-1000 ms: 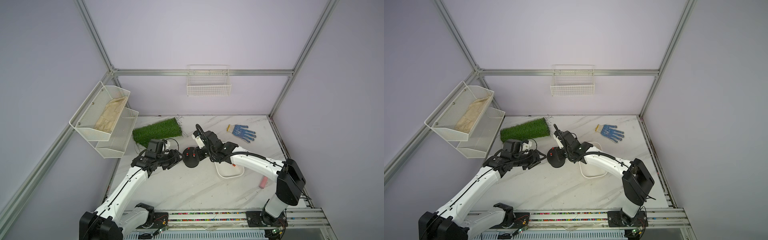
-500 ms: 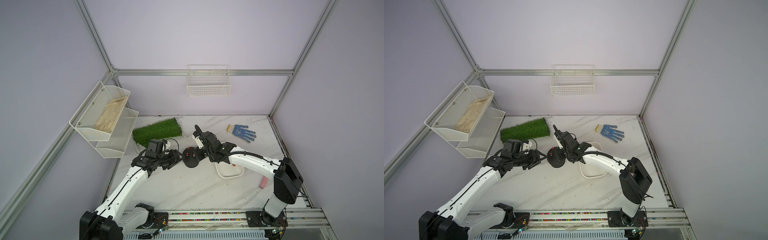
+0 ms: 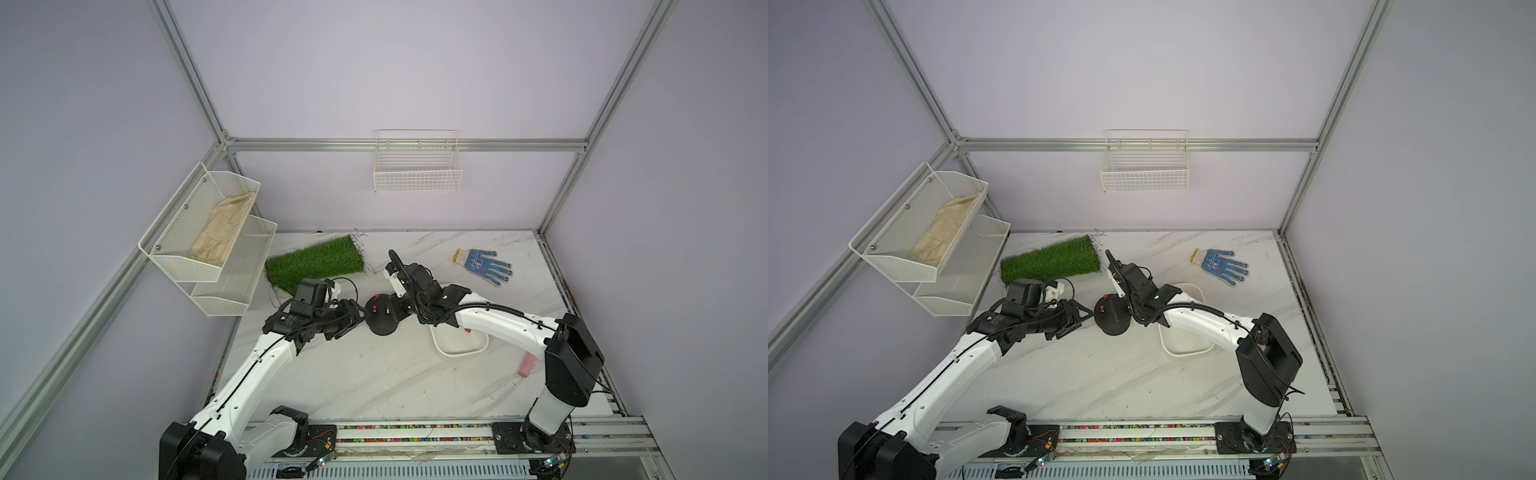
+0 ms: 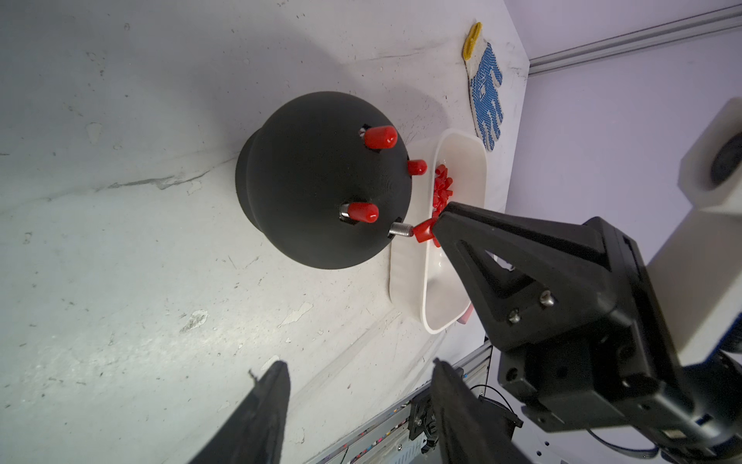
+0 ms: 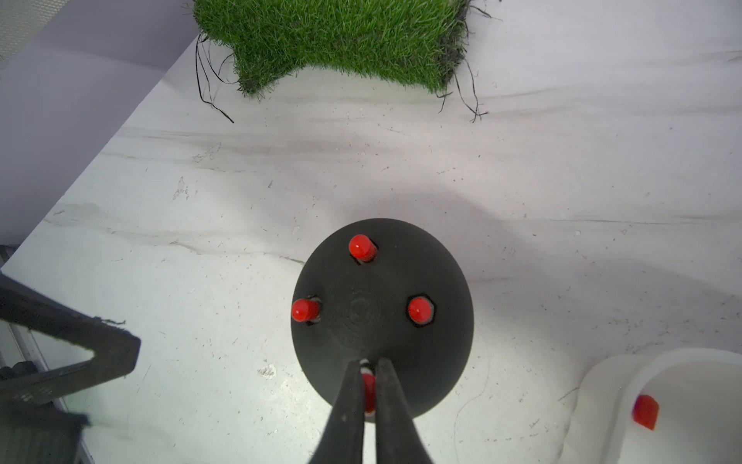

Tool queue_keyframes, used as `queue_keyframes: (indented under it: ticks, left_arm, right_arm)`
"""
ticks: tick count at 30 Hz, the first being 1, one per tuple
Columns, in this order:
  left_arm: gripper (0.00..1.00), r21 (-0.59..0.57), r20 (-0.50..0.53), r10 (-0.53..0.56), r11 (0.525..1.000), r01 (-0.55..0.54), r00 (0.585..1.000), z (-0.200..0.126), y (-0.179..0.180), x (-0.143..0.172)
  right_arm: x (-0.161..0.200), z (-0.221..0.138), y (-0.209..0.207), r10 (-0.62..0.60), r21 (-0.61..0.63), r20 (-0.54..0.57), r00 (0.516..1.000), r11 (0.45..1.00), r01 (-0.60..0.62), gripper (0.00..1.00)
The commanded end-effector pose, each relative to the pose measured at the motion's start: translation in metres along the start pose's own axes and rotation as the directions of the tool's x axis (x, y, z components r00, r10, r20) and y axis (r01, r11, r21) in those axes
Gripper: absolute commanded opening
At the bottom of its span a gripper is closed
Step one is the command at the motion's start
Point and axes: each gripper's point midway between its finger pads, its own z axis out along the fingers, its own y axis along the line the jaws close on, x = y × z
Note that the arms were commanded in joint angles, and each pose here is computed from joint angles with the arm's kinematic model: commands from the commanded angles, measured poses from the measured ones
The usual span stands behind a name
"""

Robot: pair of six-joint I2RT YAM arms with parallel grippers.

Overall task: Cover the protruding screws with screw protection sleeves
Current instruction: Attach the screw protection sleeve to the screw.

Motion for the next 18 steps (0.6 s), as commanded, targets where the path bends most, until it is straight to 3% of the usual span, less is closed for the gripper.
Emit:
queue_keyframes:
  ticks: [1,18]
  left_arm:
    - [0.58,0.008,-0.005,-0.002,1.000,0.002,1.000,0.0038,0.0049,0.0029]
    - [0.58,0.009,-0.003,-0.004,1.000,0.004,1.000,0.0041,0.0050,0.0025]
  right_arm:
    - [-0.0105,0.0007,0.0063,-0.017,-0.010,0.032,0.999,1.000,0.017,0.11]
    - [-0.0056,0.0020,0.0067,-0.023,-0.017,0.017,1.000,1.000,0.024,0.11]
